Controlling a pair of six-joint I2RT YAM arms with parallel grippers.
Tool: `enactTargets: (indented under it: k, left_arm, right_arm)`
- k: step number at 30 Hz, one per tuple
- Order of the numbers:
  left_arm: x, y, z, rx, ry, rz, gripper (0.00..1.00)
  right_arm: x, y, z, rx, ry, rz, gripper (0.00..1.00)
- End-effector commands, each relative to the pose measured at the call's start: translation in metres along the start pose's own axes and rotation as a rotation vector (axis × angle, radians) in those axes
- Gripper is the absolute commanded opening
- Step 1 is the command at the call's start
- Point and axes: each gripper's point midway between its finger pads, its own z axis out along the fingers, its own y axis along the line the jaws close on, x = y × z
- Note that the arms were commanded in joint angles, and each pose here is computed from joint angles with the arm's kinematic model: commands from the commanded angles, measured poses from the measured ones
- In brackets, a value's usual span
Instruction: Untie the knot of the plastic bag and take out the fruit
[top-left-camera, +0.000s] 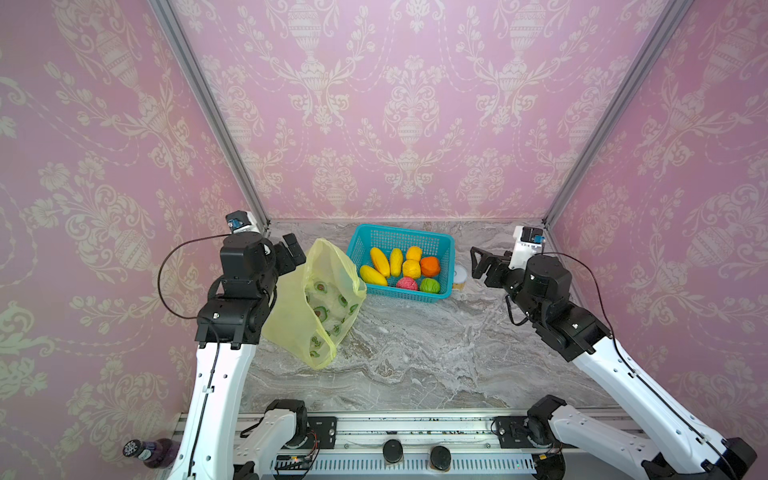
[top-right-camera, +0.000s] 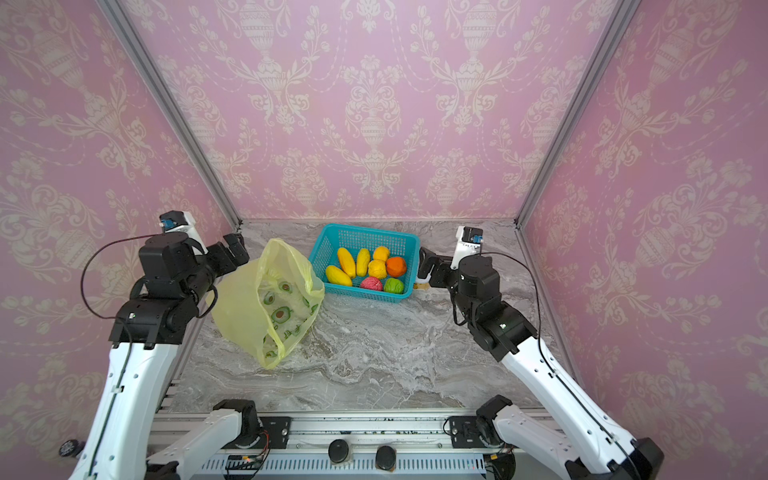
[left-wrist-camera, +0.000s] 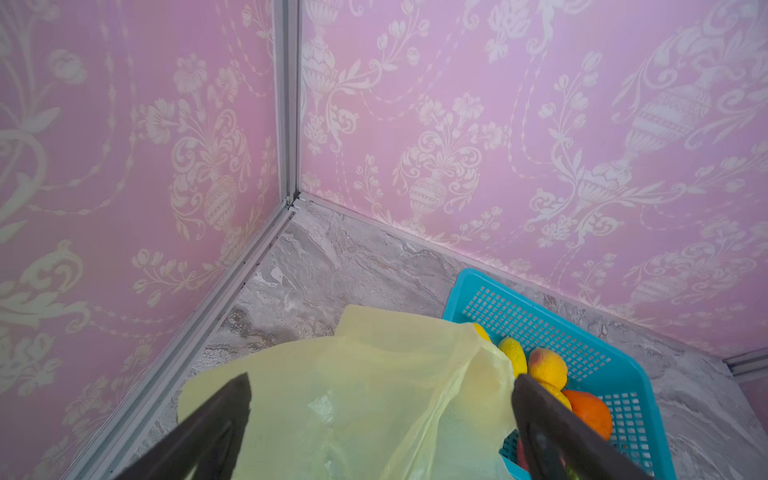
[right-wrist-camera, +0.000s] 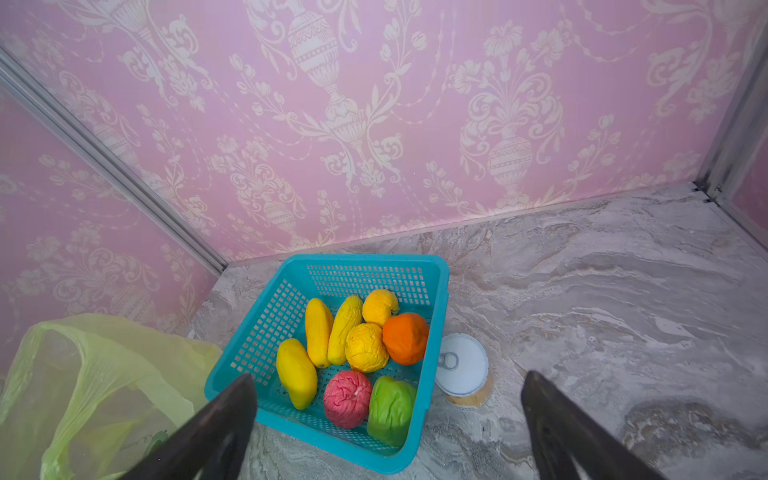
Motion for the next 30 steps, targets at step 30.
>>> enactTargets:
  k: [30]
  left_arm:
    - [0.237, -0.040, 0.097, 0.116, -0.052, 0.623, 0.99]
  right_arm:
    - [0.137, -0.245, 0.030, 0.676, -0.082, -0.158, 1.00]
